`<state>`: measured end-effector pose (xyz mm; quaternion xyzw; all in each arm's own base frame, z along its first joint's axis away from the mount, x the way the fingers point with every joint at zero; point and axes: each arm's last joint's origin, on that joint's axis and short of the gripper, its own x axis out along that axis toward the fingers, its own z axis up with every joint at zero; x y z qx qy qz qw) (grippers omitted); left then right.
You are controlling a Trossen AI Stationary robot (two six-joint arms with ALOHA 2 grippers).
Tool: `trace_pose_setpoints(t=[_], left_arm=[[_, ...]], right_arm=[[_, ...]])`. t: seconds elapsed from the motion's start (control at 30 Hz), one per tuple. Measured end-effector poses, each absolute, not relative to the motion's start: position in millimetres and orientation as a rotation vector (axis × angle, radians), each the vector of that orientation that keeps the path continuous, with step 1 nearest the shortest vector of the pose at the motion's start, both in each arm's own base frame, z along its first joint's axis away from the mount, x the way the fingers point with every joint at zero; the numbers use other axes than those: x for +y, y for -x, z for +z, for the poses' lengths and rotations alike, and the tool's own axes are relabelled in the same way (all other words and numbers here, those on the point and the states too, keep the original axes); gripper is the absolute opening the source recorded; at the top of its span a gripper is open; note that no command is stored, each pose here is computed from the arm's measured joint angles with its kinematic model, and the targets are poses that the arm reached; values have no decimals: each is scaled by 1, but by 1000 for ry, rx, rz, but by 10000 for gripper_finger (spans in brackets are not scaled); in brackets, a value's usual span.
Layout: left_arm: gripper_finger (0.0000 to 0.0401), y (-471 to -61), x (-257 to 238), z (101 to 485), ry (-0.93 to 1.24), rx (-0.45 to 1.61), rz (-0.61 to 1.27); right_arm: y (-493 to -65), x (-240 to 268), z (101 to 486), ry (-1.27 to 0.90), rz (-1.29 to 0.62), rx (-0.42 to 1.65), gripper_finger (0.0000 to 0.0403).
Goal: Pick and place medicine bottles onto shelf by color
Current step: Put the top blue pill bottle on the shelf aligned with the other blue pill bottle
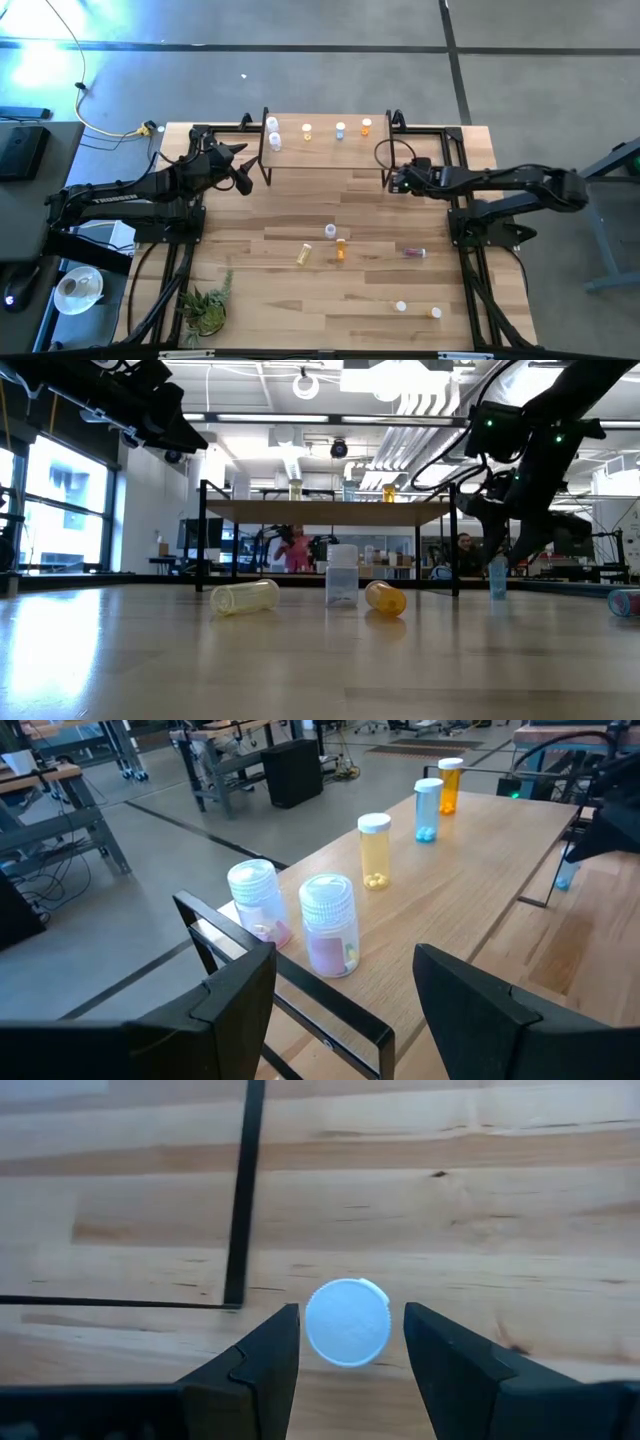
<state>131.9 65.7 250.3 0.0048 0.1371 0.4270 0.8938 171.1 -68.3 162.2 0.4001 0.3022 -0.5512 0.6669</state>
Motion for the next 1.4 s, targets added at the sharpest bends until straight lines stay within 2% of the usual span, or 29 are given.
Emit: trace_pose_setpoints(t=[0.2,0.5,0.9,1.1,1.4], left_arm=[[227,-132,66,250,-10,284,886],[227,-132,66,250,-10,284,886],[227,-132,66,250,-10,284,886],[227,-132,66,250,-10,284,886],[227,-132,66,250,-10,285,886]], right_arm=[[-172,-69,160,-901,-1248,695,166],[-172,-69,160,-896,-1245,697,98],[-169,-67,169,-906,-1204,661,95],[-169,-68,197,-869,-1178,598,96],[-168,-74,263,-742,-1247,595,96]])
